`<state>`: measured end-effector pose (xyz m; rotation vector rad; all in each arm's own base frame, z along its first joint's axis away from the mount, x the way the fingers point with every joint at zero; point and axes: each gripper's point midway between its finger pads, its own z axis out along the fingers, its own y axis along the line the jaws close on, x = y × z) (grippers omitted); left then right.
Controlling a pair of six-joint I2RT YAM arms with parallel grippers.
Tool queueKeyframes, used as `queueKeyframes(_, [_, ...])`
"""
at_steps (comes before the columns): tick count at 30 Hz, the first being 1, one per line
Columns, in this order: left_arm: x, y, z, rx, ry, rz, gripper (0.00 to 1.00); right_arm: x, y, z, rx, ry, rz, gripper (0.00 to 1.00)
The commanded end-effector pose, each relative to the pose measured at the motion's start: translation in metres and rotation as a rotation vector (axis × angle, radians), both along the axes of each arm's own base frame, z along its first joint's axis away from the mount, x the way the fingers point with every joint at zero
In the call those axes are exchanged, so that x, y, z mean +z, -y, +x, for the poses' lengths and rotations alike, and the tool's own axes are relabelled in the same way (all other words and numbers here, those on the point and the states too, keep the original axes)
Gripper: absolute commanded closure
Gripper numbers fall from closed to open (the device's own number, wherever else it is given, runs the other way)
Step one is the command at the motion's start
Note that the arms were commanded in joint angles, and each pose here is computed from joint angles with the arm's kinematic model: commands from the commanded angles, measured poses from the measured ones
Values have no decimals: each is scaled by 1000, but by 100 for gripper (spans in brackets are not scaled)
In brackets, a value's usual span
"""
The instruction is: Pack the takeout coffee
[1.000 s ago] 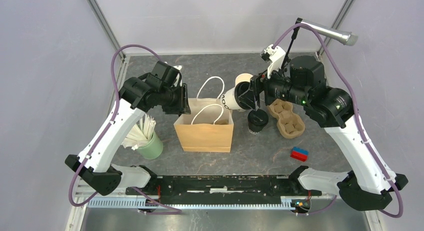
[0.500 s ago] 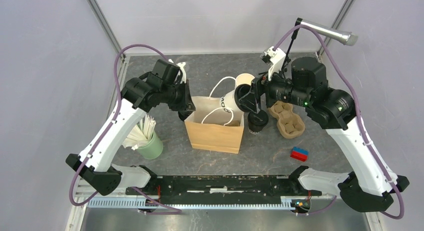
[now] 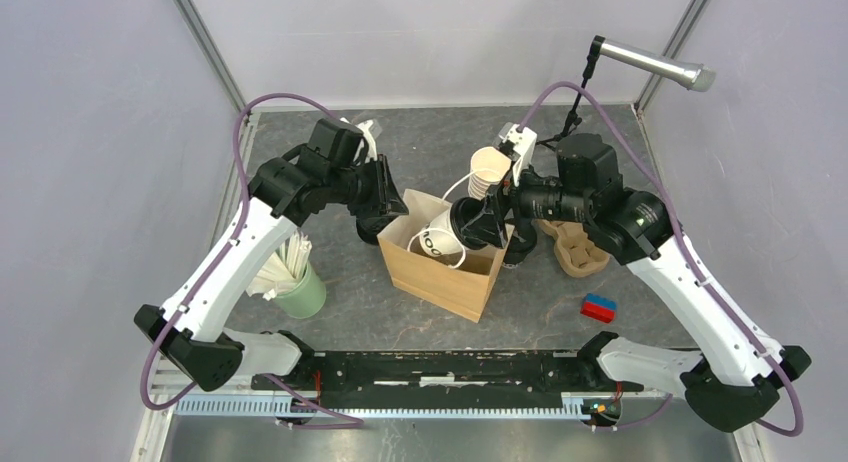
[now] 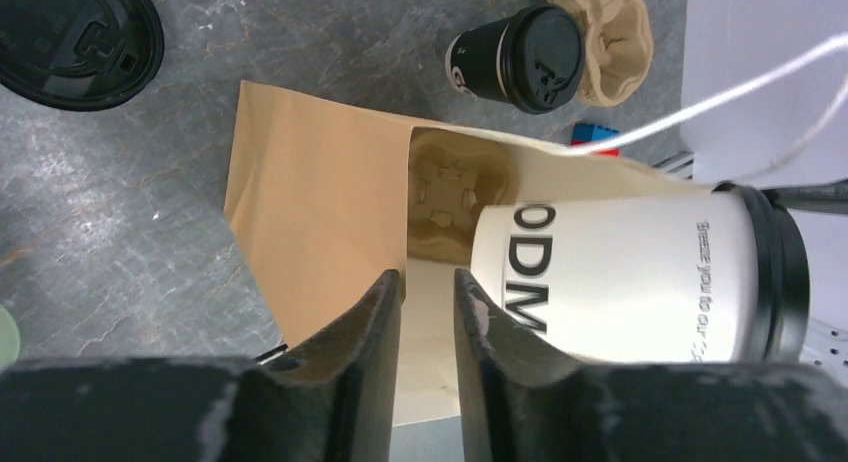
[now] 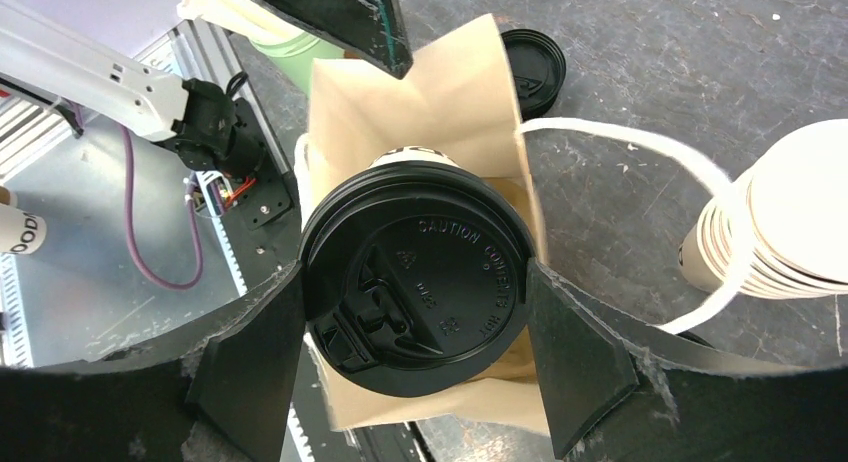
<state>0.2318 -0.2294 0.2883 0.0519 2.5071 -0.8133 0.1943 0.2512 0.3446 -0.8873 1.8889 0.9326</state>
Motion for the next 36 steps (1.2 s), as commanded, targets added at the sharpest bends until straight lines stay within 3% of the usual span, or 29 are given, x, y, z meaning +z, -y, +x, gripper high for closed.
queueKeyframes(1, [21,-11,-4,43,23,-10,64,9,-4,10,23,124,26,26])
queueKeyframes(8, [7,-24,-10,23,-14,82,55,1,0,23,-2,177,-68,26])
queueKeyframes(12, [20,-27,-15,-31,9,104,47,5,1,25,-13,192,-68,26])
queueKeyframes(18, [84,-4,-27,-173,110,-58,43,8,3,24,-23,199,-60,26])
queueKeyframes(21, [96,14,-31,-219,85,-163,43,6,3,24,-23,196,-63,26])
queueKeyframes(28, [58,37,-26,-245,-102,-170,52,5,4,23,-26,196,-60,26])
queueKeyframes(36, [28,46,-27,-274,-226,-92,53,2,6,21,-33,194,-58,26])
